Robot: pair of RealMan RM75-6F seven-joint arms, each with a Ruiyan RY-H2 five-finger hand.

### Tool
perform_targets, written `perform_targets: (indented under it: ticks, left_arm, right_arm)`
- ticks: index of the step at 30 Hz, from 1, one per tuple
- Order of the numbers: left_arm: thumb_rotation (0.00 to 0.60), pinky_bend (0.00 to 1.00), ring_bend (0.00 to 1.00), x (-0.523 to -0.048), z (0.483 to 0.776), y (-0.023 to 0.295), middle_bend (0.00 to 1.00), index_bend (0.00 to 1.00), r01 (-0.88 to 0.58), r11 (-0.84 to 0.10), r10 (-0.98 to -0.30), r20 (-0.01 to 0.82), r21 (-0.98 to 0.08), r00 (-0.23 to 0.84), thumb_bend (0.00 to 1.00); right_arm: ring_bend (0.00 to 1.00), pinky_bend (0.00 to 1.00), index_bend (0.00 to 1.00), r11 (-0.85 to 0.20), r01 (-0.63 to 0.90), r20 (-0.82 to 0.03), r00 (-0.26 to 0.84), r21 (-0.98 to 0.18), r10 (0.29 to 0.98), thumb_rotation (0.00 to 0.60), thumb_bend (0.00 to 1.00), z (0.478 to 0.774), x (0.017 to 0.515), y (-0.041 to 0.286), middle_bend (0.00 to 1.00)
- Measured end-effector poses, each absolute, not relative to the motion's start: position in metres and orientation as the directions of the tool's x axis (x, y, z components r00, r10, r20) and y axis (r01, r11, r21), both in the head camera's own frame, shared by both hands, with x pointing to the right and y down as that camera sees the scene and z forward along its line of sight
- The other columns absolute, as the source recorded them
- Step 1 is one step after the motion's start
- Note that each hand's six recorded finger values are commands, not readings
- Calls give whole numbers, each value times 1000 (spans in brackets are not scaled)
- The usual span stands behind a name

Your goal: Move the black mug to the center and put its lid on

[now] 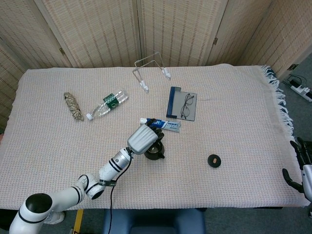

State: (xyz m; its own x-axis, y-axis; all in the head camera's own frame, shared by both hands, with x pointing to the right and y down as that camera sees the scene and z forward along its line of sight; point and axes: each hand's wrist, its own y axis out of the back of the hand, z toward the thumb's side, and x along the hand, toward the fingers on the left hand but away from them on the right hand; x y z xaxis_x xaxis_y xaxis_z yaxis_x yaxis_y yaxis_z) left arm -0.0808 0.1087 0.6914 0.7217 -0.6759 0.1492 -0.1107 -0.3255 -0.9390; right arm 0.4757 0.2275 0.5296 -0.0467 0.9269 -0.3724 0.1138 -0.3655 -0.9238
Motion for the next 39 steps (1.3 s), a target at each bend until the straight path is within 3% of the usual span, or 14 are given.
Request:
perform_targets:
  ticks: [3,6,9,13,17,22,27,39]
  left_arm:
    - [600,164,461,-80,695,110,445,235,-91,-324,-682,166,-942,712,499]
    - [600,141,393,-79,696,113,358,98,-82,-337,-685,185,-938,704,465]
    - [600,114,322,-79,695,116,269,28,-70,-347,-685,201,-935,701,438]
    - [600,76,211,-78,692,122,148,0,-46,-365,-682,234,-930,693,384]
    - [600,47,79,-80,692,125,27,0,1,-375,-687,279,-927,671,178]
    - [600,9,3,-84,690,129,0,0,67,-392,-705,346,-918,619,38]
    - [600,0,0,-89,687,132,0,0,111,-427,-714,410,-897,568,28]
    - [600,0,0,-125,680,135,0,0,224,-418,-742,473,-880,475,24]
  right_arm:
    - [200,87,65,-364,115,-371,-50,-924,927,600,406,529,477,228,51]
    - [200,87,65,-365,117,-372,-48,-924,927,600,406,530,476,228,51]
    - [200,87,65,-365,120,-373,-47,-923,927,600,405,530,476,228,51]
    - [200,87,65,-364,122,-372,-44,-923,927,600,406,530,477,228,51]
    - [200,87,65,-364,128,-371,-38,-923,928,600,405,530,476,228,51]
    - [200,87,65,-361,132,-367,-31,-923,930,600,405,530,476,228,51]
    - [200,87,65,-359,135,-367,-33,-923,930,600,405,530,478,229,51]
    - [207,87,65,-351,130,-355,-10,-927,935,600,406,529,476,229,73]
